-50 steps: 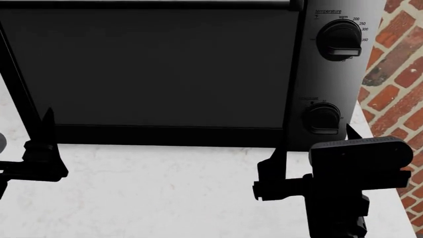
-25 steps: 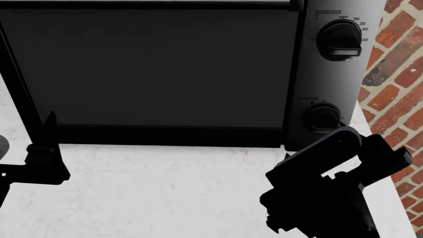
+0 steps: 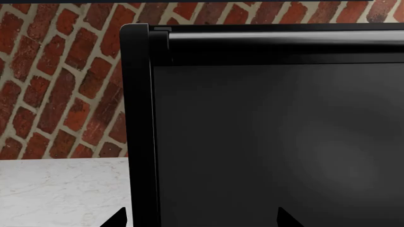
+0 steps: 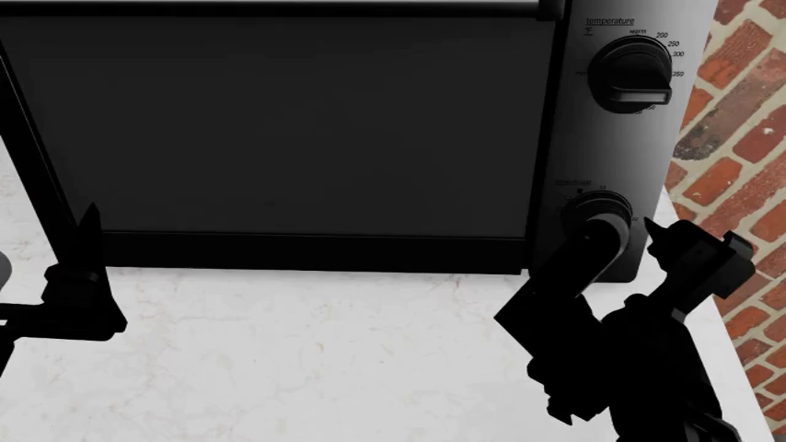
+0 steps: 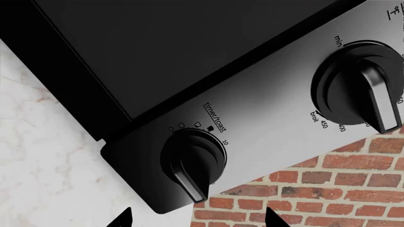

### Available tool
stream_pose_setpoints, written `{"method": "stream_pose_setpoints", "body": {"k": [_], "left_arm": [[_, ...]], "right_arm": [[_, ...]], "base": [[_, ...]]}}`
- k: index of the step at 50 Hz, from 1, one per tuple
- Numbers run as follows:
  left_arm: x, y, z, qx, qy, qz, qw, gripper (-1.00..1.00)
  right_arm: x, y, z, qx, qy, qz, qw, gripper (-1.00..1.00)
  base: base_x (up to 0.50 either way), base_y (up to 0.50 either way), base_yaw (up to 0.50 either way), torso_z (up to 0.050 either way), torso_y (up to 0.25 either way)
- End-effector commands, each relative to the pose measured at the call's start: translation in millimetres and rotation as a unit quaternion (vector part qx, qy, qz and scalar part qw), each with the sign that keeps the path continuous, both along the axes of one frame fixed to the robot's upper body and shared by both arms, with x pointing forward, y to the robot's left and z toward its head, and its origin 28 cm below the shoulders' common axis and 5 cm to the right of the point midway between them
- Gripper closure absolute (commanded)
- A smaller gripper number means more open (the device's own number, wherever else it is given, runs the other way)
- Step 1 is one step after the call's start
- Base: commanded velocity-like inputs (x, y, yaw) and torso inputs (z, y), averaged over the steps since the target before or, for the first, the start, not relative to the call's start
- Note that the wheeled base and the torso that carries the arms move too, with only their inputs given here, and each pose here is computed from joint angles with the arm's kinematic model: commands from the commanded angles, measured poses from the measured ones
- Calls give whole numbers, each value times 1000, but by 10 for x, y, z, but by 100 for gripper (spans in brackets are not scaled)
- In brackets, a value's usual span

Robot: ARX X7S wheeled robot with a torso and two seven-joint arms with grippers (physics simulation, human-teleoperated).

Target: Turn on the toaster oven by setting the timer.

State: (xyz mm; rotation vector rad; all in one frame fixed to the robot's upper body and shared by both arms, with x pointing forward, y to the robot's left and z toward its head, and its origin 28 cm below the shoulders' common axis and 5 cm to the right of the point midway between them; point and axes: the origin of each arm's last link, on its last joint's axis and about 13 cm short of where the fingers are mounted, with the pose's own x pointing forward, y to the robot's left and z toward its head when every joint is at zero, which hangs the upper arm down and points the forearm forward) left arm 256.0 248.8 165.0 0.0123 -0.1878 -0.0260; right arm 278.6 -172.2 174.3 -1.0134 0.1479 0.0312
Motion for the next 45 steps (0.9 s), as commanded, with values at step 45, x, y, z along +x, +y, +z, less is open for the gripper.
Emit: {"method": "stream_pose_setpoints", "body": {"k": [45], "left_arm": [[-5, 63, 0, 0, -3, 13, 1000, -100]], "right_arm": [[559, 8, -40, -29, 24, -6, 999, -100]], "base": [[0, 0, 0, 0, 0]]}}
